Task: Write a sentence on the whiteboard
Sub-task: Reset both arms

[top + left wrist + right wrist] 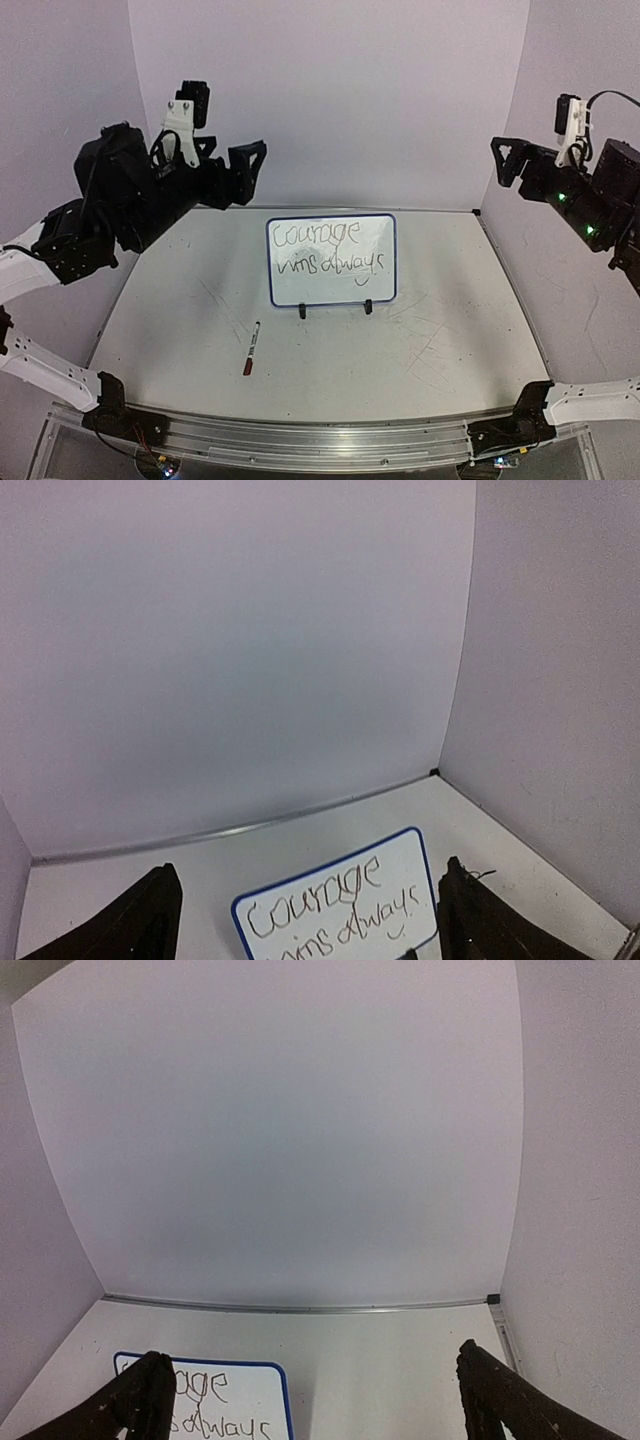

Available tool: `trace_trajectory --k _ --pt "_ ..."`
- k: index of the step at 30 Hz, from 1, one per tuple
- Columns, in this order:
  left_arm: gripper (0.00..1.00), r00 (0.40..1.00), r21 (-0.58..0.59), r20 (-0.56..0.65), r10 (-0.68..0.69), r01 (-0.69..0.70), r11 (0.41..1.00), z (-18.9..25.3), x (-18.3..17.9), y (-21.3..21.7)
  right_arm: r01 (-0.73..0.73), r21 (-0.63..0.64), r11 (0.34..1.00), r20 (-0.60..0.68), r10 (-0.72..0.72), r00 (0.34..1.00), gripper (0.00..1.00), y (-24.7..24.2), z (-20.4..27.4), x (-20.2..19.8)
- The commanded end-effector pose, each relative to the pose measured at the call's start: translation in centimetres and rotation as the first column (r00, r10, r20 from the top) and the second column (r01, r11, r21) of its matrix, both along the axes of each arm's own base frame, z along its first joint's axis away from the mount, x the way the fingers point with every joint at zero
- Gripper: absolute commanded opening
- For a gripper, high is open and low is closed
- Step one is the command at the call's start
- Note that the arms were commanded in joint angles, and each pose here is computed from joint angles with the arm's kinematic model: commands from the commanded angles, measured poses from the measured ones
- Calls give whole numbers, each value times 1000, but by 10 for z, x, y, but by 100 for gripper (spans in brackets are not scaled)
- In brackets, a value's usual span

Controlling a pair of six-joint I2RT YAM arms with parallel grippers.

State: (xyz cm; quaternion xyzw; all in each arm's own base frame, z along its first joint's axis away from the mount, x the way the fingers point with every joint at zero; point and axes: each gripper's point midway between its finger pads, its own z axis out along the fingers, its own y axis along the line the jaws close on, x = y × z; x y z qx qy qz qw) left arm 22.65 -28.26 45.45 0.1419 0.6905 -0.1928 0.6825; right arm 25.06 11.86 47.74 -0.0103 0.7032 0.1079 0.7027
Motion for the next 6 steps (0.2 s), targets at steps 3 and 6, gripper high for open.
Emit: trace_trajectory --k 3,6 --pt "93 962 -71 272 19 1 997 103 -11 19 54 46 998 57 -56 997 98 -16 22 -6" --pt "95 956 -81 291 23 0 997 115 -14 24 50 61 997 87 -55 995 98 -19 19 -9"
